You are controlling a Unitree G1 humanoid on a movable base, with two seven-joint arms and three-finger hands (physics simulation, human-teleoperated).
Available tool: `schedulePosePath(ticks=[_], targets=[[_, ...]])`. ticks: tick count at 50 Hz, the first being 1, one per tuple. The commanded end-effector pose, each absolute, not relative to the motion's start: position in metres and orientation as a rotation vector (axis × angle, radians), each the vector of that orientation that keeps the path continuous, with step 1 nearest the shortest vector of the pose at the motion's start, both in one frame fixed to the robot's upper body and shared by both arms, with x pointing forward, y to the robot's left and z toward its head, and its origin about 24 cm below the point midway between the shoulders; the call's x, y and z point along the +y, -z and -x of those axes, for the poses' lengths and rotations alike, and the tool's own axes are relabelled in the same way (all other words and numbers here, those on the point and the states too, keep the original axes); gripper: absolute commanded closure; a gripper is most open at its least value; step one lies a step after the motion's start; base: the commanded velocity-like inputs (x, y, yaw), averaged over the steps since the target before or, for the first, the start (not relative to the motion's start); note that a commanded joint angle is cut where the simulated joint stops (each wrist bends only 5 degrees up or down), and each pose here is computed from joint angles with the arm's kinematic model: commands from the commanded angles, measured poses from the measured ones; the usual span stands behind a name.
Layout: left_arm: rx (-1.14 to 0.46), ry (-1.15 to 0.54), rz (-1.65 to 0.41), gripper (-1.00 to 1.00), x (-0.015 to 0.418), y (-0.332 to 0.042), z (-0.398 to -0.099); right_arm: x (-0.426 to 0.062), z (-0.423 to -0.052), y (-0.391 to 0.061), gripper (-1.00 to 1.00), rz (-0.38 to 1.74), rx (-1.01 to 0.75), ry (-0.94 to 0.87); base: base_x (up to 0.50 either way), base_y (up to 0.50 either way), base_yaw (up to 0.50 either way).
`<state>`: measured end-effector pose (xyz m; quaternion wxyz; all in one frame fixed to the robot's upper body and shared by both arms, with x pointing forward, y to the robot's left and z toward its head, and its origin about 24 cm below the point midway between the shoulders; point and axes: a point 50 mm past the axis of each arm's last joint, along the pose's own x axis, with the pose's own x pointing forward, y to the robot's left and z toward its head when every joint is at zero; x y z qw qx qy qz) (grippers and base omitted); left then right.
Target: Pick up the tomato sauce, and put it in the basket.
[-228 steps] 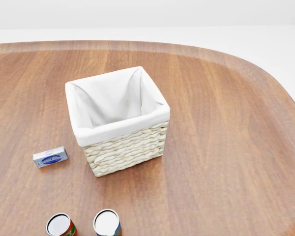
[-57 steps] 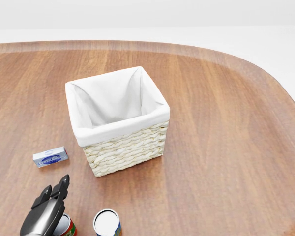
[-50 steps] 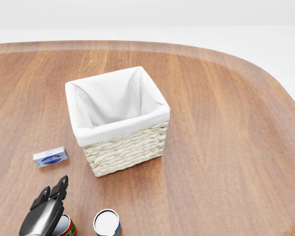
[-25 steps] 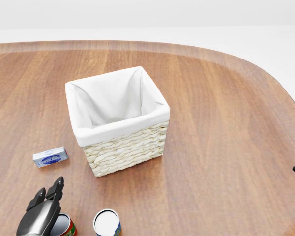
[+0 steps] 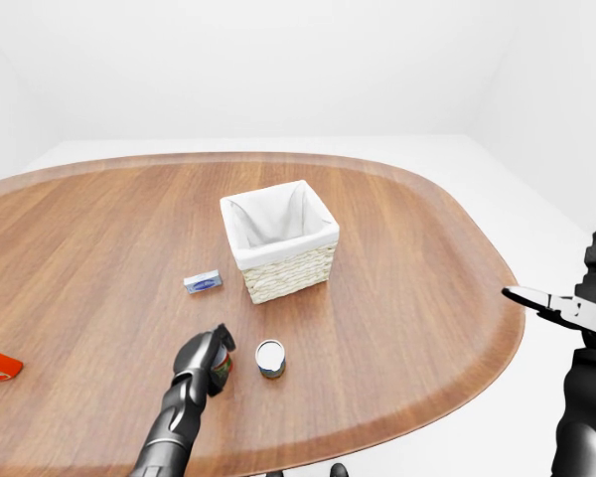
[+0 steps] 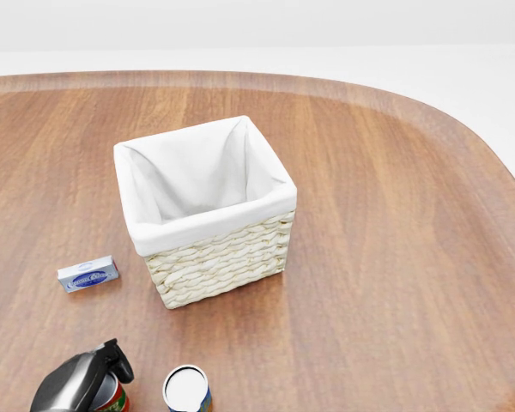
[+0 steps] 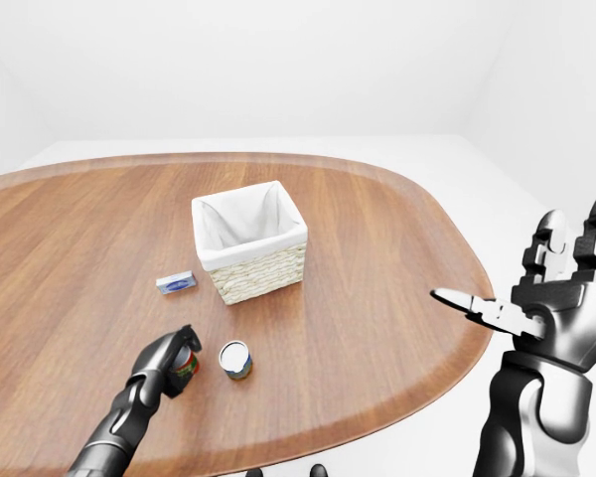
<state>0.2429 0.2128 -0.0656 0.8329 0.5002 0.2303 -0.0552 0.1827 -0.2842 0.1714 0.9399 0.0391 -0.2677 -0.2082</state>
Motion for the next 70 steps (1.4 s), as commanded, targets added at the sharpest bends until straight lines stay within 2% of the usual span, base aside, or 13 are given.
schedulePosePath(ticks=[1,15,18,26,31,41,47,51,56,57,63,65,70], targets=[[0.494,0.115,-1.070,1.00,0.214,0.069,-0.241,-0.284,-0.180,-0.178,-1.00,-0.075,-0.577,0.427,0.00,0.00,0.00],[0.451,0.072,-1.068,1.00,0.213,0.054,-0.247,-0.283,-0.181,-0.177,-1.00,-0.075,-0.573,0.427,0.00,0.00,0.00],[0.400,0.050,-1.074,1.00,0.206,0.037,-0.253,-0.283,-0.181,-0.177,-1.00,-0.075,-0.571,0.426,0.00,0.00,0.00],[0.014,0.094,-1.101,1.00,0.156,-0.069,-0.285,-0.284,-0.181,-0.174,-1.00,-0.079,-0.559,0.426,0.00,0.00,0.00],[-0.079,0.078,-1.147,1.00,0.156,-0.107,-0.289,-0.284,-0.180,-0.175,-1.00,-0.078,-0.567,0.427,0.00,0.00,0.00],[-0.240,0.033,-1.166,1.00,0.147,-0.158,-0.295,-0.282,-0.182,-0.175,-1.00,-0.075,-0.562,0.421,0.00,0.00,0.00],[-0.313,0.030,-1.157,1.00,0.134,-0.179,-0.313,-0.283,-0.181,-0.176,-1.00,-0.078,-0.569,0.422,0.00,0.00,0.00],[-0.355,0.020,-1.054,1.00,0.131,-0.195,-0.333,-0.284,-0.181,-0.175,-1.00,-0.082,-0.563,0.422,0.00,0.00,0.00],[-0.329,0.056,-1.035,1.00,0.125,-0.200,-0.362,-0.282,-0.182,-0.174,-1.00,-0.082,-0.558,0.419,0.00,0.00,0.00],[-0.338,0.076,-0.947,1.00,0.119,-0.212,-0.373,-0.283,-0.182,-0.173,-1.00,-0.083,-0.557,0.419,0.00,0.00,0.00],[-0.175,-0.050,-0.977,1.00,0.125,-0.232,-0.427,-0.282,-0.182,-0.172,-1.00,-0.087,-0.552,0.418,0.00,0.00,0.00],[-0.115,-0.060,-0.954,1.00,0.127,-0.238,-0.433,-0.282,-0.183,-0.171,-1.00,-0.088,-0.549,0.416,0.00,0.00,0.00],[-0.111,-0.099,-1.015,1.00,0.125,-0.253,-0.435,-0.283,-0.182,-0.172,-1.00,-0.091,-0.553,0.416,0.00,0.00,0.00]])
